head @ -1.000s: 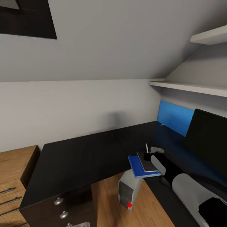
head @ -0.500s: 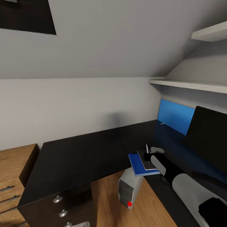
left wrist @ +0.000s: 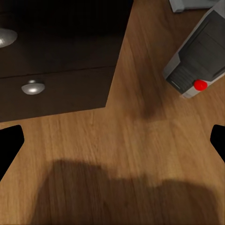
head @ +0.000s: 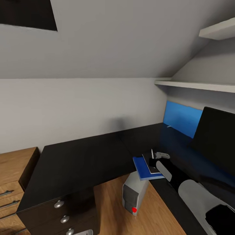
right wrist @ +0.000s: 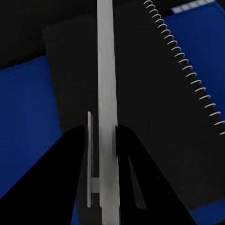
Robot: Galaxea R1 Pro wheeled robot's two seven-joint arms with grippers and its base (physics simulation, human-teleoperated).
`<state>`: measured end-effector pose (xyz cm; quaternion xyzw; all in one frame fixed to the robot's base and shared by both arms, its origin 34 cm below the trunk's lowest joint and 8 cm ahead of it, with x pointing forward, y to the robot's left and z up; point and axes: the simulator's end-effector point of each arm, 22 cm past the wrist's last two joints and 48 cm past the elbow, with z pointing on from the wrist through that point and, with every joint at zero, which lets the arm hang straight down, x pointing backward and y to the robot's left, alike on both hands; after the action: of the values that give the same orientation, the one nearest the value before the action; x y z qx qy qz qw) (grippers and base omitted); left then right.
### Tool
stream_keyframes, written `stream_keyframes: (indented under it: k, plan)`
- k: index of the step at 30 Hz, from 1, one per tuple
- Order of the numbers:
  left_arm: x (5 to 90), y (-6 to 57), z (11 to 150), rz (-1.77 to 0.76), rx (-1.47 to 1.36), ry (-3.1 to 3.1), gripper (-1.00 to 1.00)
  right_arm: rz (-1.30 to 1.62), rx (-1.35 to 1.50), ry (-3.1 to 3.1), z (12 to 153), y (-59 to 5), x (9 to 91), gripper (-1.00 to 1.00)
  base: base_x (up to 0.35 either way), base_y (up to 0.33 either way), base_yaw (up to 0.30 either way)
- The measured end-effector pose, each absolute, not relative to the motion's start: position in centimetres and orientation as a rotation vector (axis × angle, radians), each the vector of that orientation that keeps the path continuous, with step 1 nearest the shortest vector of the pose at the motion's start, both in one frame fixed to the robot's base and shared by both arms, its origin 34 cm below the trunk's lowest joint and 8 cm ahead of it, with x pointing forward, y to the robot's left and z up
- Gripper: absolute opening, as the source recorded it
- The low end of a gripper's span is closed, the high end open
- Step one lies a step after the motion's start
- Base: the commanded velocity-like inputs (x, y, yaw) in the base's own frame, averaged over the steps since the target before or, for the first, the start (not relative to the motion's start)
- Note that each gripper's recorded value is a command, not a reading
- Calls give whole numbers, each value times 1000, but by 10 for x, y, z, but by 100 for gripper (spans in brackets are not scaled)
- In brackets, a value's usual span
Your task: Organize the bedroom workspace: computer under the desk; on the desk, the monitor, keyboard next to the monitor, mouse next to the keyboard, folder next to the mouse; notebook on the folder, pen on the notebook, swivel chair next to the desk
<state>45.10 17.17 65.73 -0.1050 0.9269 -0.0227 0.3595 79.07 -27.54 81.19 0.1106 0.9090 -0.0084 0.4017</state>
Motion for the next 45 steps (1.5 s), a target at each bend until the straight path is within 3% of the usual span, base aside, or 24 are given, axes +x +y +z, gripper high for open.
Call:
stream_keyframes:
  k: [23, 24, 45]
  plan:
    - [451, 172, 657, -59, -270, 2391, 100, -21, 279, 2296, 812, -275, 791, -100, 0, 0, 0]
    - [450, 172, 656, -59, -270, 2392, 100, -21, 279, 2296, 812, -275, 791, 100, 0, 0, 0]
    - [447, 162, 671, -73, -238, 2399, 100, -15, 278, 2291, 830, -274, 792, 100, 0, 0, 0]
